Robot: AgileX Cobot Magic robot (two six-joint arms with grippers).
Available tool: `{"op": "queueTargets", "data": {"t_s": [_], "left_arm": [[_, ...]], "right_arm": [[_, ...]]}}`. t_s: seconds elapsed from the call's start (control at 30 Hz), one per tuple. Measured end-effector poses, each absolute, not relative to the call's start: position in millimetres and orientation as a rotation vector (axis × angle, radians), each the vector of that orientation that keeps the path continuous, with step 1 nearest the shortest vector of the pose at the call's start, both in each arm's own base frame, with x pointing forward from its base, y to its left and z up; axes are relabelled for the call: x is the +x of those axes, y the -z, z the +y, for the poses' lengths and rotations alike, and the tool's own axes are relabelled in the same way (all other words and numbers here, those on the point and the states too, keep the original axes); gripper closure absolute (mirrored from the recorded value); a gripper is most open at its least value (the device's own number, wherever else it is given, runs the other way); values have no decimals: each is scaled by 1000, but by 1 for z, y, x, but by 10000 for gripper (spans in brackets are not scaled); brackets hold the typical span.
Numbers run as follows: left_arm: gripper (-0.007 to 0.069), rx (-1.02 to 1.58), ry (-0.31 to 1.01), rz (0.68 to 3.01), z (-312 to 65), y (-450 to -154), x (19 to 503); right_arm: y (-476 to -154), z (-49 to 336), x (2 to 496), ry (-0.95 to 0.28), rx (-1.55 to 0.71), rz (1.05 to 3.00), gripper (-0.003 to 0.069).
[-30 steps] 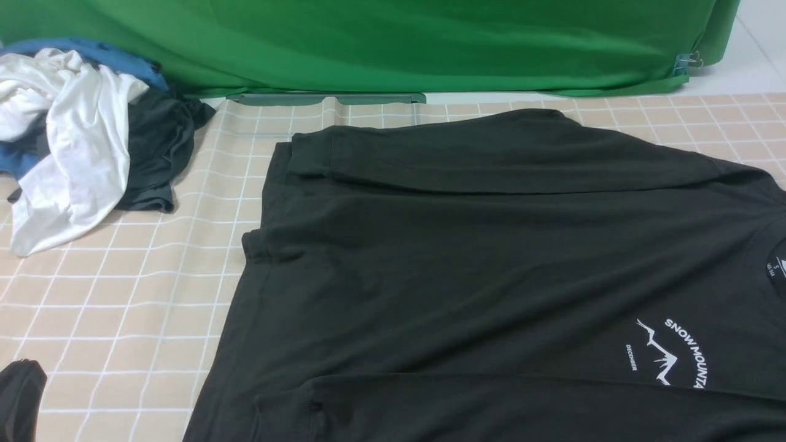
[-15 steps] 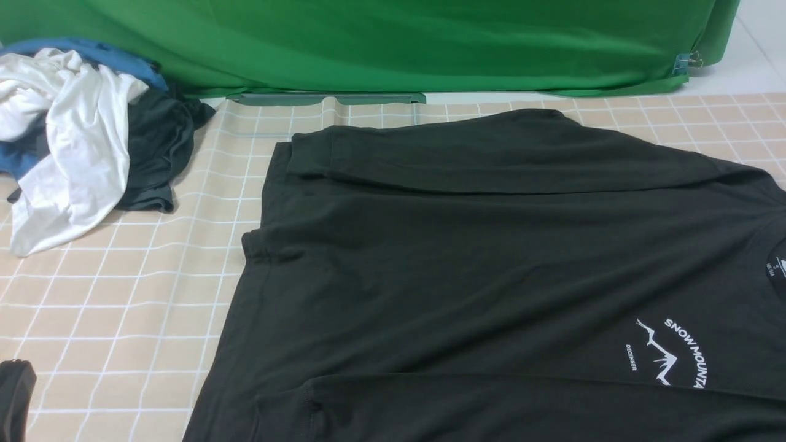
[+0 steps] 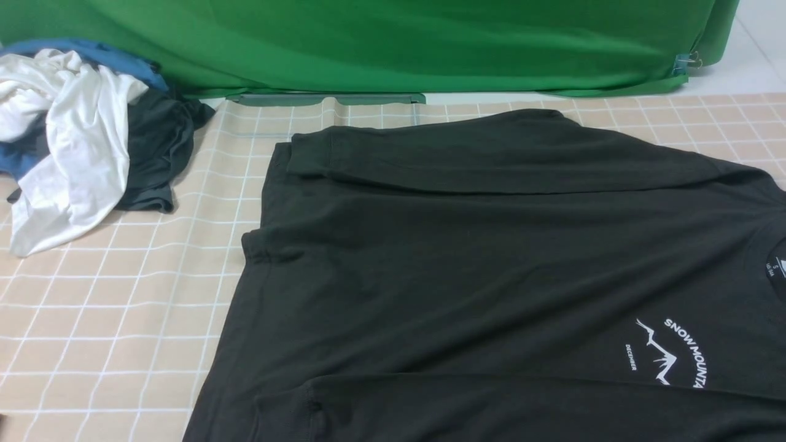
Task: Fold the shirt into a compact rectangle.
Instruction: 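Grasp the left edge of the dark T-shirt lying flat on the table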
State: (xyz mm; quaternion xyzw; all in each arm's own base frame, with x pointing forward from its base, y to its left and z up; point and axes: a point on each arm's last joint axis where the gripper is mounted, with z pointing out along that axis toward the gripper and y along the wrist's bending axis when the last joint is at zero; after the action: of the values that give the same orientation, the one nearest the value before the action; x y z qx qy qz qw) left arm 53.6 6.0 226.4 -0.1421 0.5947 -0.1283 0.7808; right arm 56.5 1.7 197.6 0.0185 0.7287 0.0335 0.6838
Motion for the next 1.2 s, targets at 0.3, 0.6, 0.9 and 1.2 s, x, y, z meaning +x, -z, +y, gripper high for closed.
{"op": "queueTargets", "data": {"t_s": [0.3, 0.6, 0.9, 1.2], "left_arm": [[603, -451, 426, 883, 18, -254, 39], [603, -416, 568, 1165, 1, -335, 49], [603, -117, 326, 2267, -17, -341, 145], [610, 183, 421, 2759, -60, -242, 199]], "right_arm": [[-221, -1, 55, -485, 399, 1331, 412], [-256, 0, 47, -550, 377, 1214, 516], [-371, 16, 70, -313, -13, 1718, 622], [-347, 47, 128, -278, -330, 2257, 617]]}}
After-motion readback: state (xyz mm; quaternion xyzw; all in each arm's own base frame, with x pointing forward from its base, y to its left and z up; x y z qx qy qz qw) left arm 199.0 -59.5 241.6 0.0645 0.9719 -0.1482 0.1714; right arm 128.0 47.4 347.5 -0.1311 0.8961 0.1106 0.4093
